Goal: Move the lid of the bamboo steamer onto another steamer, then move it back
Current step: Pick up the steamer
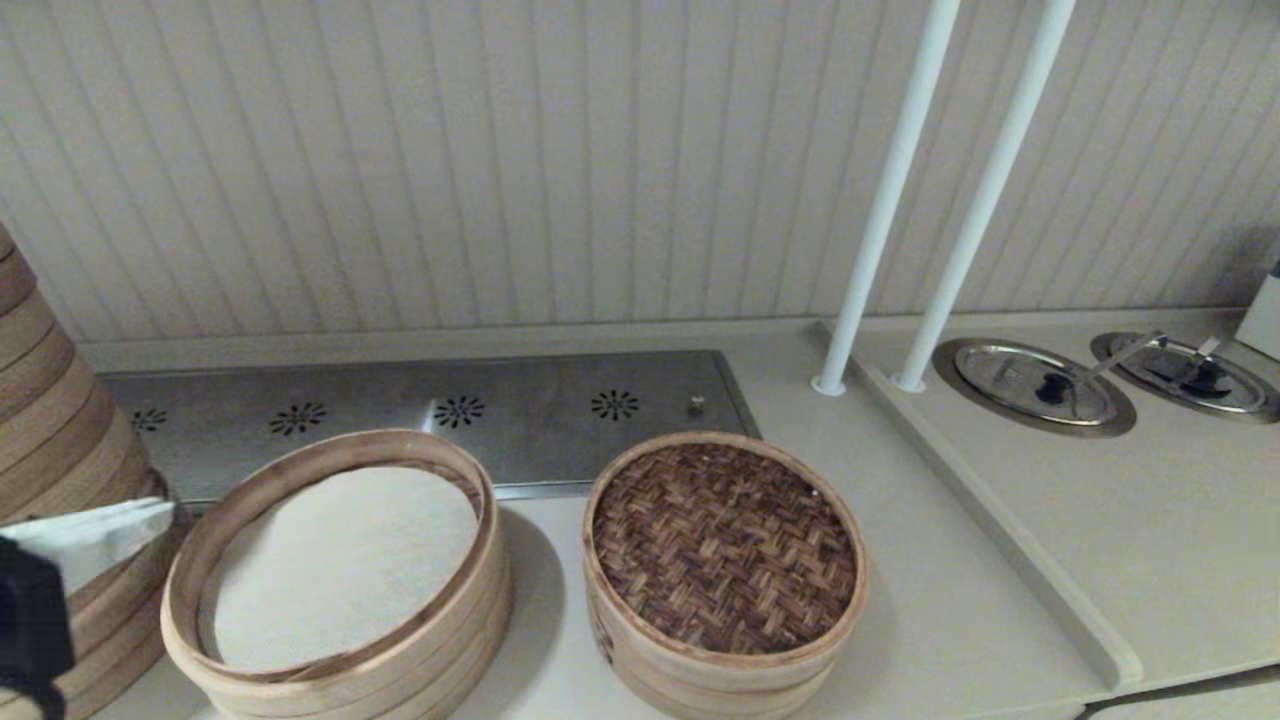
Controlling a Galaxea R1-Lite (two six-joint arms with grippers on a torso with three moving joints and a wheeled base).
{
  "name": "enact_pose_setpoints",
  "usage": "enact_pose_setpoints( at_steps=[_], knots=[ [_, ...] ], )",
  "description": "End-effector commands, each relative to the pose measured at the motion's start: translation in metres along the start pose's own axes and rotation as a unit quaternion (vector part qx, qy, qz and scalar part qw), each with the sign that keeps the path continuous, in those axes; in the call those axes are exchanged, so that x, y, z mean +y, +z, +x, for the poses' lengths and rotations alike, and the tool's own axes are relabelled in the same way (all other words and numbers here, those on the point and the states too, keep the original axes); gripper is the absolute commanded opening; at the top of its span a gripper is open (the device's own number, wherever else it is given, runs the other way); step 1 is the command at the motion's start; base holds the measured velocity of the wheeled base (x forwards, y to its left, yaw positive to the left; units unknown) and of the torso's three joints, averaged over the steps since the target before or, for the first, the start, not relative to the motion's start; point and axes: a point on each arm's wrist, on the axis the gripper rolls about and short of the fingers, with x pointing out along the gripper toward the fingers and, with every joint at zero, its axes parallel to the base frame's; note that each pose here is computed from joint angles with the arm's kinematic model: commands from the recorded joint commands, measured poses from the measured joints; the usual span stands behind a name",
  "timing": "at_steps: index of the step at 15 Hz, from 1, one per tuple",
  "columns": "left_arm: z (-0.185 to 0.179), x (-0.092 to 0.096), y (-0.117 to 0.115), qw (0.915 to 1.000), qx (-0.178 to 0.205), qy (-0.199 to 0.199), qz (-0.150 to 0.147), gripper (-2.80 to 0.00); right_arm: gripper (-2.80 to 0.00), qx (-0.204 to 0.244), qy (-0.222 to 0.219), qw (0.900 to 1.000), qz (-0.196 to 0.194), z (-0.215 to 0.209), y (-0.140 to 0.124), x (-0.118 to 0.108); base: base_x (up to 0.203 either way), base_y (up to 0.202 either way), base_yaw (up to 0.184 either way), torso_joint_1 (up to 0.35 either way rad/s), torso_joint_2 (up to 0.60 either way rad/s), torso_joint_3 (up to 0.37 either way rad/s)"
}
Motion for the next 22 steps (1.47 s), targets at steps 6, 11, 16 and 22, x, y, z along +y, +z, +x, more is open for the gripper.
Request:
enact_pose_setpoints(
  at_steps=[6, 11, 16, 22],
  knots=[
    [-0.062, -0.011, -0.125, 0.9950, -0.064, 0.075, -0.011, -2.80, -2.80, 0.002, 0.000, 1.000, 0.001, 0.000, -0.001, 0.000, 0.000, 0.000, 0.000, 0.000, 0.00, 0.000],
    [-0.064, -0.018, -0.165, 0.9897, -0.107, 0.095, -0.012, -2.80, -2.80, 0.002, 0.000, 1.000, 0.000, 0.000, -0.001, 0.000, 0.000, 0.000, 0.000, 0.000, 0.00, 0.000],
    [-0.058, -0.017, -0.176, 0.9782, -0.173, 0.111, -0.029, -2.80, -2.80, 0.002, 0.000, 1.000, 0.001, 0.000, -0.001, 0.000, 0.000, 0.000, 0.000, 0.000, 0.00, 0.000],
    [-0.057, -0.017, -0.176, 0.9782, -0.172, 0.108, -0.046, -2.80, -2.80, 0.002, 0.000, 1.000, 0.000, 0.000, -0.001, 0.000, 0.000, 0.000, 0.000, 0.000, 0.00, 0.000]
  ],
)
